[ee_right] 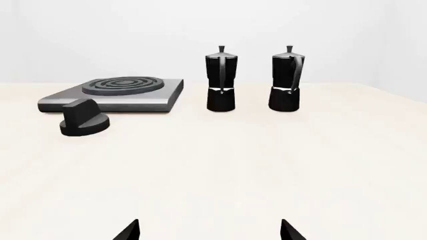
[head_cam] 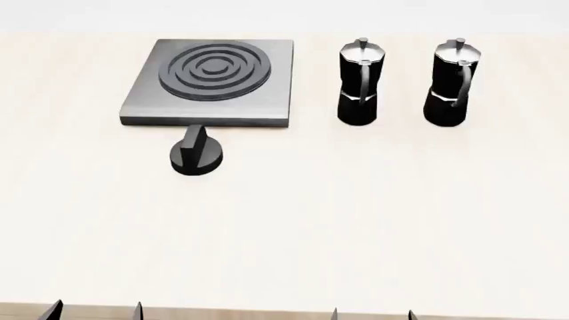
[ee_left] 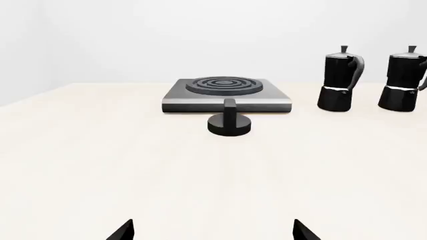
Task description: Put both moka pots on the stove.
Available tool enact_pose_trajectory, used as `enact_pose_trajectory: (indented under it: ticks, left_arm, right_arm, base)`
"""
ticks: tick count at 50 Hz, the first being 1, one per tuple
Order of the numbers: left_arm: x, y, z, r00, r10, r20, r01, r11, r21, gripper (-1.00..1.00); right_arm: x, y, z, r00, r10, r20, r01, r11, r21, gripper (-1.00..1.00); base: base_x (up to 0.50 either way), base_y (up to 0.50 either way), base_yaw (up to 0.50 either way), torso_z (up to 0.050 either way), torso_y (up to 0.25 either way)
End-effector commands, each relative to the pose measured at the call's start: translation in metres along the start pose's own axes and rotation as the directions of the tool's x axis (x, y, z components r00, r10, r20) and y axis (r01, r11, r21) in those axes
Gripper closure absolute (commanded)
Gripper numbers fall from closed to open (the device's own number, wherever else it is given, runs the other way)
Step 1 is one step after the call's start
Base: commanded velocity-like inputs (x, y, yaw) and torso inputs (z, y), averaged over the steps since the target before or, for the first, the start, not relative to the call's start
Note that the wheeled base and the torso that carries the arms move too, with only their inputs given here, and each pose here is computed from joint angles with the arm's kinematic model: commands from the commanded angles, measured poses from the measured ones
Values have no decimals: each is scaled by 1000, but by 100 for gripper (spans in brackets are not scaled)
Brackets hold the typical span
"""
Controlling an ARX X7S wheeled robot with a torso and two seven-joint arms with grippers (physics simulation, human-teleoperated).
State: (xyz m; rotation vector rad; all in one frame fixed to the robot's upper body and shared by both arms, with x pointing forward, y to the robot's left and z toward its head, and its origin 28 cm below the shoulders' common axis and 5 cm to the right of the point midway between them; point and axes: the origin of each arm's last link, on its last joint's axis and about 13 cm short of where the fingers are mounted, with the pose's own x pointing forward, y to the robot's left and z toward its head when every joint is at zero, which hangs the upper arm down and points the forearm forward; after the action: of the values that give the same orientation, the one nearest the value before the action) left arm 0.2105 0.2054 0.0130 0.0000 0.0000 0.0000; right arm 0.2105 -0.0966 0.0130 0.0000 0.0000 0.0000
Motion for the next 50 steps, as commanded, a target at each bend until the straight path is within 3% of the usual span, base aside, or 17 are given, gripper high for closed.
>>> enact_pose_trajectory:
  ticks: [1, 16, 34, 50]
  left_arm:
    - [0, 0, 0, 1000, 0, 0, 0, 1000, 0, -100]
    - [-3, 0, 8, 999, 10, 31, -10, 1000, -9, -100]
    - [-43, -4, 83, 963, -2, 268, 3, 1000, -4, -100]
    - [-69, -4, 118, 919, 14, 395, -28, 999, 31, -100]
  right_arm:
    - [0, 1, 0, 1000, 0, 0, 0, 1000, 0, -100]
    - [-3, -2, 15, 999, -14, 38, 13, 1000, 6, -100]
    - [-41, -1, 91, 960, 13, 280, -21, 999, 27, -100]
    - [-71, 0, 127, 909, 41, 415, -63, 997, 38, -100]
  base:
    - [0, 0, 0, 0, 0]
    - [0, 0, 0, 0, 0]
    - [0, 0, 0, 0, 0]
    - [0, 0, 0, 0, 0]
